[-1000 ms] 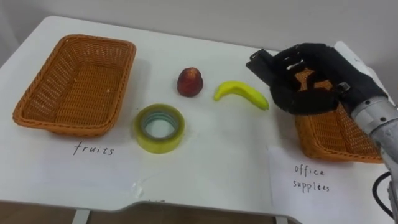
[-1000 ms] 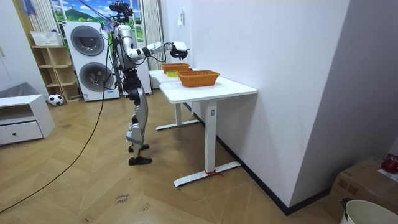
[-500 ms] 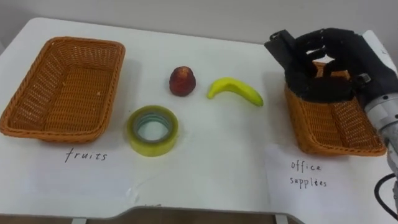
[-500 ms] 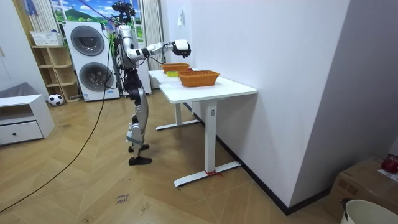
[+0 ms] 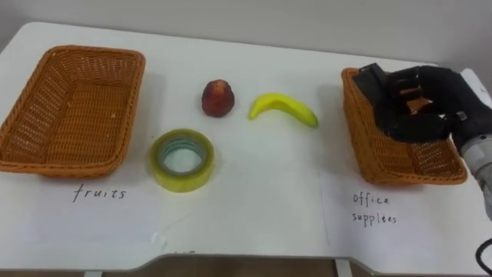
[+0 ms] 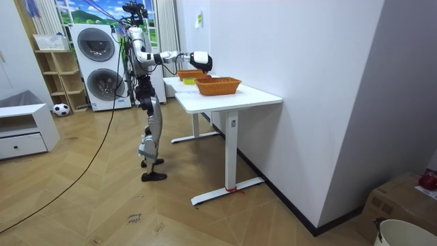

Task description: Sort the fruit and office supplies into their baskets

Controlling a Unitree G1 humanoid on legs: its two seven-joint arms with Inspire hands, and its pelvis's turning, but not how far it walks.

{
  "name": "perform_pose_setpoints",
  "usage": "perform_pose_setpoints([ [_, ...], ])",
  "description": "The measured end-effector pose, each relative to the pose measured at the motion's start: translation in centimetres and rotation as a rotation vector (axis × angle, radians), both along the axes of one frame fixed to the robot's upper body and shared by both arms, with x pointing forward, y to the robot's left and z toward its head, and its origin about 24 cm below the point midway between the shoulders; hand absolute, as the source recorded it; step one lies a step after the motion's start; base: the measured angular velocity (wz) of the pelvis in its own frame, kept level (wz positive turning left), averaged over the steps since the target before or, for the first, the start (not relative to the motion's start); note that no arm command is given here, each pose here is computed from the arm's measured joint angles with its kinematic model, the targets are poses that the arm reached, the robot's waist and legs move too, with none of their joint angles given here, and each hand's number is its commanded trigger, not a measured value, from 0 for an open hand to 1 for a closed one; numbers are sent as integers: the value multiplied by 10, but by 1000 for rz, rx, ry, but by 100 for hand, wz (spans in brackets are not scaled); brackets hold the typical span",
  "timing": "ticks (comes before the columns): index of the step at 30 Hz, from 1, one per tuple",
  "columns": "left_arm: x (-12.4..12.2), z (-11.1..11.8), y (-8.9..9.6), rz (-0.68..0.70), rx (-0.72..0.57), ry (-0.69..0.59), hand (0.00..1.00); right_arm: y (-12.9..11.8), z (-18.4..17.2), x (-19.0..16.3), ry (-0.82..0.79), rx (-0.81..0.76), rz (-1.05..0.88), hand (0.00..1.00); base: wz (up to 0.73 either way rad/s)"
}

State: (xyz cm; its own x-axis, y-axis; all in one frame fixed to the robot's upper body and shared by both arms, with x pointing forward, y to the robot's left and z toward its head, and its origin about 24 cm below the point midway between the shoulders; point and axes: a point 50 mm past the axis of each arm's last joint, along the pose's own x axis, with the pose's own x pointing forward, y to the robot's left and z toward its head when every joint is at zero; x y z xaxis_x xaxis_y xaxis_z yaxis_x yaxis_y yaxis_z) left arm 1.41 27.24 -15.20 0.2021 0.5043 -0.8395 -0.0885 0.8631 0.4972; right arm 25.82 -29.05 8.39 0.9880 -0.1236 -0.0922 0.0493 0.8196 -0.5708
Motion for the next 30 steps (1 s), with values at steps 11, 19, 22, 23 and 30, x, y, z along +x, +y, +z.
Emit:
perform_pose_setpoints([
  [11,-1,0,0,2,0,3,0,-6,-1,-1,-11,15,-44,100,0],
  [19,-2,0,0,6,6,6,0,-10,-10,-3,17,25,-68,100,-5],
  [22,-2,0,1,5,7,4,0,-12,-13,-4,30,28,-75,100,-4],
  [23,-1,0,1,4,7,3,0,-13,-16,-4,42,31,-82,100,0],
  [30,2,0,1,1,9,-4,0,-15,-22,-9,65,49,-88,100,-1],
])
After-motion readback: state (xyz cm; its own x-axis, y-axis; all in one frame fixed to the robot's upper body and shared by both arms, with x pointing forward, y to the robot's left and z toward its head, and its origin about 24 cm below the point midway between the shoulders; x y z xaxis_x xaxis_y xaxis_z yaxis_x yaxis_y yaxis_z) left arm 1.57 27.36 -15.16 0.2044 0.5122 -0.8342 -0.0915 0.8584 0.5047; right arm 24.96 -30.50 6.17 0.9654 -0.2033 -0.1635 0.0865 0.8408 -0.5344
